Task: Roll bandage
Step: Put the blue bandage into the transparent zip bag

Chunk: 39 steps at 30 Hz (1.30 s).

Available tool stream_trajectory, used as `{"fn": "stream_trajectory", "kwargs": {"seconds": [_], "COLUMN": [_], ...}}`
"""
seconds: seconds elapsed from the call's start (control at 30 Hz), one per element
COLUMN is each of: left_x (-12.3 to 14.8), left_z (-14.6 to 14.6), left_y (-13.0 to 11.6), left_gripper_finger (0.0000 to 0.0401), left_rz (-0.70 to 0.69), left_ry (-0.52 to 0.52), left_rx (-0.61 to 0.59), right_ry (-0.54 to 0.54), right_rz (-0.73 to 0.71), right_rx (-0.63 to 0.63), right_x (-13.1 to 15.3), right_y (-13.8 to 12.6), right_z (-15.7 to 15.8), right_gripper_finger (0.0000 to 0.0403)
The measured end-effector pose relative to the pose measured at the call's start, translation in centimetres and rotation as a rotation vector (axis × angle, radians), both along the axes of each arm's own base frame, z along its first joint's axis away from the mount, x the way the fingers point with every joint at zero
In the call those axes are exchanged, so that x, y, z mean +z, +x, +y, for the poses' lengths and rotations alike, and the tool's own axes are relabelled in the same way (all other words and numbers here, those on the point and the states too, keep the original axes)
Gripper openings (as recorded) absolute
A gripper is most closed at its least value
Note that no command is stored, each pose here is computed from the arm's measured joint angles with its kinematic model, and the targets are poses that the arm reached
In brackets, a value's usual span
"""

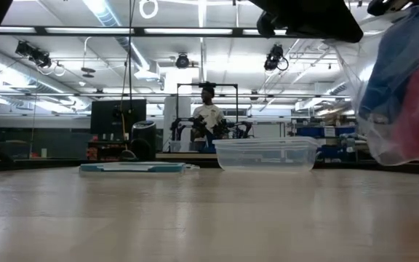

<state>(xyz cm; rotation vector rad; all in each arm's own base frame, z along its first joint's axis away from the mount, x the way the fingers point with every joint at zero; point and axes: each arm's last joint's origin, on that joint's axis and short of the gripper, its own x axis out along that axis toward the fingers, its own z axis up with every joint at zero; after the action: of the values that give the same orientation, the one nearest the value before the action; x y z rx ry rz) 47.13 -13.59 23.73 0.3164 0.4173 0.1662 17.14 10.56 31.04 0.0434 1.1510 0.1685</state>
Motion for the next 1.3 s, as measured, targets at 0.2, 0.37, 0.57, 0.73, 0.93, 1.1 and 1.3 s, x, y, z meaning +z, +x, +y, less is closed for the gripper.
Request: {"fn": "stream_trajectory", "kwargs": {"seconds": [0.2, 0.37, 0.57, 0.73, 0.93, 1.1, 1.3], "left_x": [0.5, 0.5, 0.6, 0.7, 1.4, 1.9, 1.8], "left_z": [0.1, 0.3, 0.4, 0.5, 0.1, -0.8, -0.8], "left_y": [0.2, 0.2, 0.1, 0.1, 0.1, -0.1, -0.2], "left_gripper_finger": [0.0005, 0.0005, 0.0005, 0.0005, 0.0005, 0.0005, 0.0022], "left_rz": [-0.039, -0.043, -0.039, -0.05, -0.082, -0.074, -0.061], "left_ry": [0.045, 0.095, 0.138, 0.176, 0.286, 0.42, 0.441], "left_rx": [0.001, 0.054, 0.084, 0.155, 0.16, 0.139, 0.172], "right_ry": [0.005, 0.003, 0.0, -0.006, 0.003, 0.013, 0.001], "right_rz": [0.025, 0.023, 0.02, 0.012, 0.02, 0.02, 0.016], "right_rx": [0.009, 0.004, 0.001, -0.004, -0.005, -0.005, -0.011], "right_x": [0.4, 0.4, 0.4, 0.4, 0.4, 0.5, 0.4], "right_y": [-0.2, -0.2, -0.2, -0.2, -0.2, -0.2, -0.2], "right_z": [-0.1, 0.0, 0.0, 0.0, 0.0, 0.0, 0.0], "right_gripper_finger": [0.0, 0.0, 0.0, 0.0, 0.0, 0.0, 0.0001]}}
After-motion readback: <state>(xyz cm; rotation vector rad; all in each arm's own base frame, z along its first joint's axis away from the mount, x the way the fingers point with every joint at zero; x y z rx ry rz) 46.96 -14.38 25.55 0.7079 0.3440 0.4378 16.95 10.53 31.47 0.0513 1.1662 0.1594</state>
